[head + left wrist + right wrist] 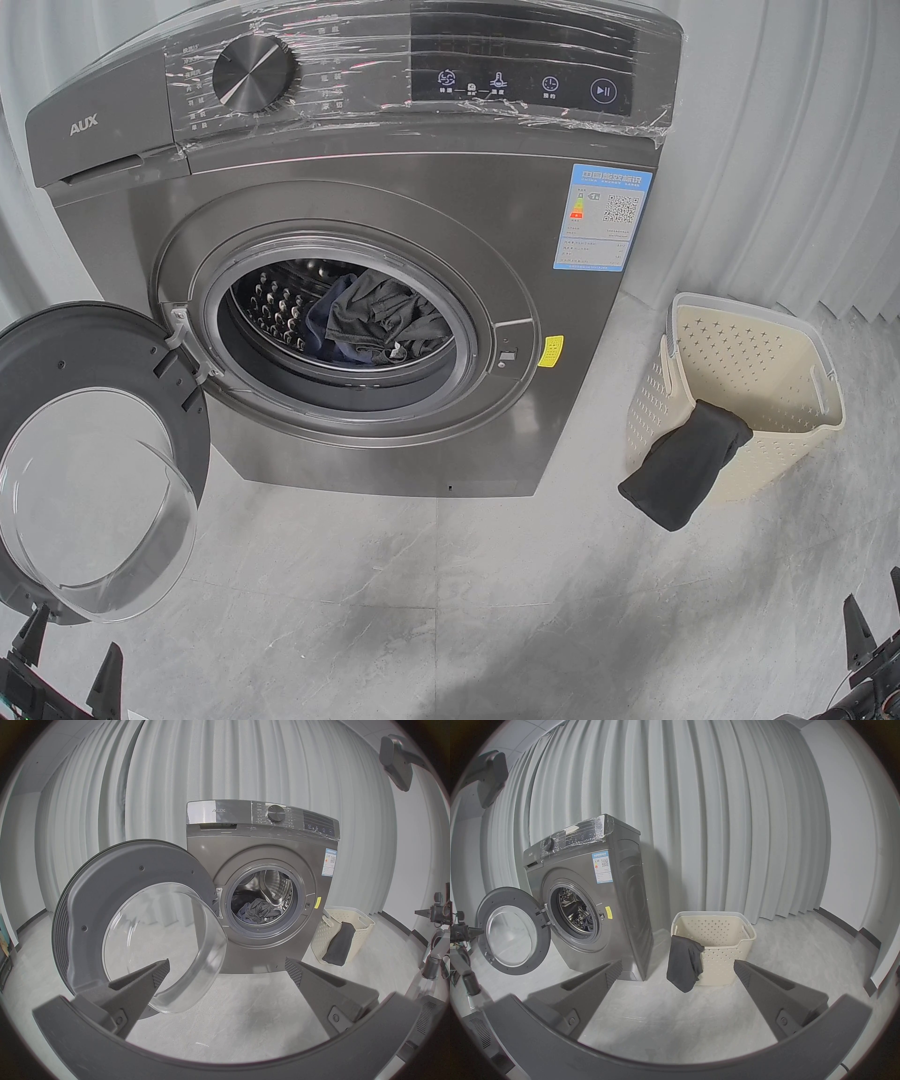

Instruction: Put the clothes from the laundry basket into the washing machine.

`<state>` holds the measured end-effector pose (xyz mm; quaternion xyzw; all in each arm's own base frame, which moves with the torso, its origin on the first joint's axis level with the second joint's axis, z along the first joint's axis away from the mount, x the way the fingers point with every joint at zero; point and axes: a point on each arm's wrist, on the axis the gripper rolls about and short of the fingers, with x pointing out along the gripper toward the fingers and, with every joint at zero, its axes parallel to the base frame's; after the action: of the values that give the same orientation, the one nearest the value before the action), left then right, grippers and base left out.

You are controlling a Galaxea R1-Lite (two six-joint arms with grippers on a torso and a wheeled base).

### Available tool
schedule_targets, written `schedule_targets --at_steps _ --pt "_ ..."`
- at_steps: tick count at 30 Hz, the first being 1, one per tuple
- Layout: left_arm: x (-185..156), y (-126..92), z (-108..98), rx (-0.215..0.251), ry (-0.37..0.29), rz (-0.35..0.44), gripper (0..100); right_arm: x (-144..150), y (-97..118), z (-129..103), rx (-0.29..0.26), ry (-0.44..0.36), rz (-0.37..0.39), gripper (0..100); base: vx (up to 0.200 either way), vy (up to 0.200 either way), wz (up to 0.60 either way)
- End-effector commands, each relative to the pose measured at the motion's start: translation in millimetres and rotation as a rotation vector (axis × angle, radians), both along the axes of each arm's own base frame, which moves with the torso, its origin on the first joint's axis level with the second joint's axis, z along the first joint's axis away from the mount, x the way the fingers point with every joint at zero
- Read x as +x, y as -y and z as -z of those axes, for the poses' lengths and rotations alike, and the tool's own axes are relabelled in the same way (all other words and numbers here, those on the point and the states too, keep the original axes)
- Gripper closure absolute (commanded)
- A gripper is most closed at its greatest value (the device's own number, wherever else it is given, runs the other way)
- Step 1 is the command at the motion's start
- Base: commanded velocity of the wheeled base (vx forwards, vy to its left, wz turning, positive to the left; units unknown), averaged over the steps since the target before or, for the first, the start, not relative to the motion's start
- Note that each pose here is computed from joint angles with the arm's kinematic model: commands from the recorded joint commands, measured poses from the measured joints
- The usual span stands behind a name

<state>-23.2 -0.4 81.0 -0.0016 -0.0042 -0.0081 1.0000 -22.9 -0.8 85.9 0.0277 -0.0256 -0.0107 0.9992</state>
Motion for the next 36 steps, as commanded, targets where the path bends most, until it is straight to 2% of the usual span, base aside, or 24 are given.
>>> schedule_targets --at_steps 1,2,3,5,9,14,29,36 --pt "0.4 0.1 5.7 0.003 -0.010 0.001 0 1.0 -1.5 5.1 -0.013 -0.015 -0.051 0 0.000 0.000 0.00" --pt "0.2 0.1 5.3 0.003 -0.008 0.001 0 1.0 -0.3 7.5 -0.024 -0.037 0.004 0 0.000 0.000 0.00" --pt "0.4 0.1 5.7 0.002 -0.010 0.001 0 1.1 0.1 9.6 -0.019 -0.060 0.019 0 0.000 0.000 0.00" --pt "0.4 0.1 5.7 0.002 -0.010 0.001 0 1.0 -0.2 9.8 -0.004 -0.065 0.010 0 0.000 0.000 0.00" --pt "0.2 0.2 5.3 0.002 -0.008 0.002 0 1.0 -1.1 10.3 -0.056 -0.065 -0.036 0 0.000 0.000 0.00" --pt "0.4 0.1 5.7 0.003 -0.010 0.001 0 0.9 -1.4 10.3 -0.057 -0.063 -0.046 0 0.000 0.000 0.00" --pt "0.4 0.1 5.7 -0.008 -0.010 -0.001 0 0.9 -1.4 10.3 -0.059 -0.063 -0.046 0 0.000 -0.200 0.00" --pt "0.4 0.1 5.7 -0.008 -0.010 -0.001 0 0.9 -1.4 10.3 -0.059 -0.063 -0.046 0 0.000 0.000 0.00"
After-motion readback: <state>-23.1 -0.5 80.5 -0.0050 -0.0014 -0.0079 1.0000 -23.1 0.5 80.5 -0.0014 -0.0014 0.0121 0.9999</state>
